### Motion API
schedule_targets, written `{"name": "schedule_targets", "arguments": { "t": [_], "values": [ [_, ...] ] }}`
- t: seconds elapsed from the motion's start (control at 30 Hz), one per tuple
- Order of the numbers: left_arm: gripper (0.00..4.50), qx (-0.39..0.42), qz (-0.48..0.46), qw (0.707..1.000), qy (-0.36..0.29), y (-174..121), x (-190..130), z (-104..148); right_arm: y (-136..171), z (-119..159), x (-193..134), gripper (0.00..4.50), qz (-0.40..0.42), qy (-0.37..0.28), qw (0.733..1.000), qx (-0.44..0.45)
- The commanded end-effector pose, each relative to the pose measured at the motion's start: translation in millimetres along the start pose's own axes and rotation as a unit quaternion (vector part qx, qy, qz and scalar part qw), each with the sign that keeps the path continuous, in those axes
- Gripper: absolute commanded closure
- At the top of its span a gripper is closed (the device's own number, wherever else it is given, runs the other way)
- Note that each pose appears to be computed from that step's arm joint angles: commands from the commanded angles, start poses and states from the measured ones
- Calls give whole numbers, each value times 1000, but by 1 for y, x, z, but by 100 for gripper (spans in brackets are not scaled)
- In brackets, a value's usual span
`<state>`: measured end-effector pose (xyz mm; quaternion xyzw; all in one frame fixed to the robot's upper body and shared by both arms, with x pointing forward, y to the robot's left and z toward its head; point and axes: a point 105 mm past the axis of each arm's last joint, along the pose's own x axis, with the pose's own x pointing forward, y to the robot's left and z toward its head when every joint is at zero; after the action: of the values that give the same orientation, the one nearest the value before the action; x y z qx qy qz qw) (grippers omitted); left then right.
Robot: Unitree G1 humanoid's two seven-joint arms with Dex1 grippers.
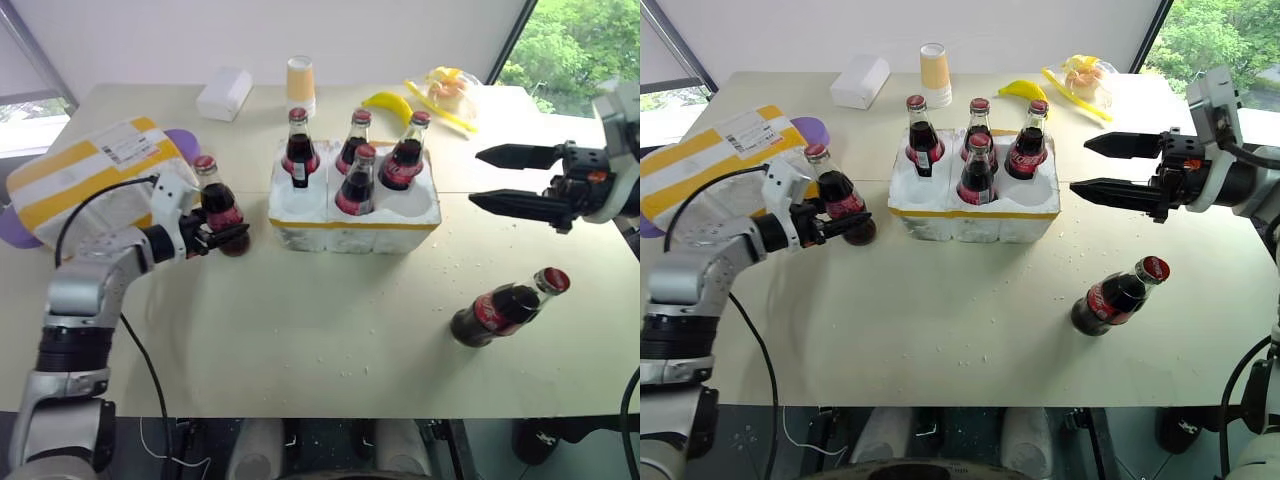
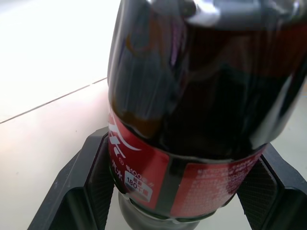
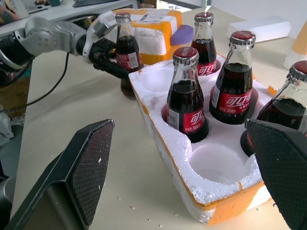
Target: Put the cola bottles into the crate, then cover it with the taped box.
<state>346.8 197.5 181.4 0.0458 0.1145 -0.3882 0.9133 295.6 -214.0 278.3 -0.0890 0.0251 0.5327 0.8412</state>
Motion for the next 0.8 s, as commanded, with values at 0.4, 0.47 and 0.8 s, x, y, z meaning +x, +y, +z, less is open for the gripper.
{"name": "schedule_targets", "arguments": {
  "t": [0.4, 0.47, 0.8],
  "values": [
    [169, 81, -206, 968, -121, -47, 40, 140, 9, 13, 2, 0, -14, -25, 1000, -13],
    [169, 91, -213, 967, -108, -49, 52, 136, 10, 15, 1, 0, -21, -29, 999, -11],
    [169, 148, -233, 960, -45, -50, 75, 108, 16, 11, -5, 0, -47, -34, 998, 1]
  ]
}}
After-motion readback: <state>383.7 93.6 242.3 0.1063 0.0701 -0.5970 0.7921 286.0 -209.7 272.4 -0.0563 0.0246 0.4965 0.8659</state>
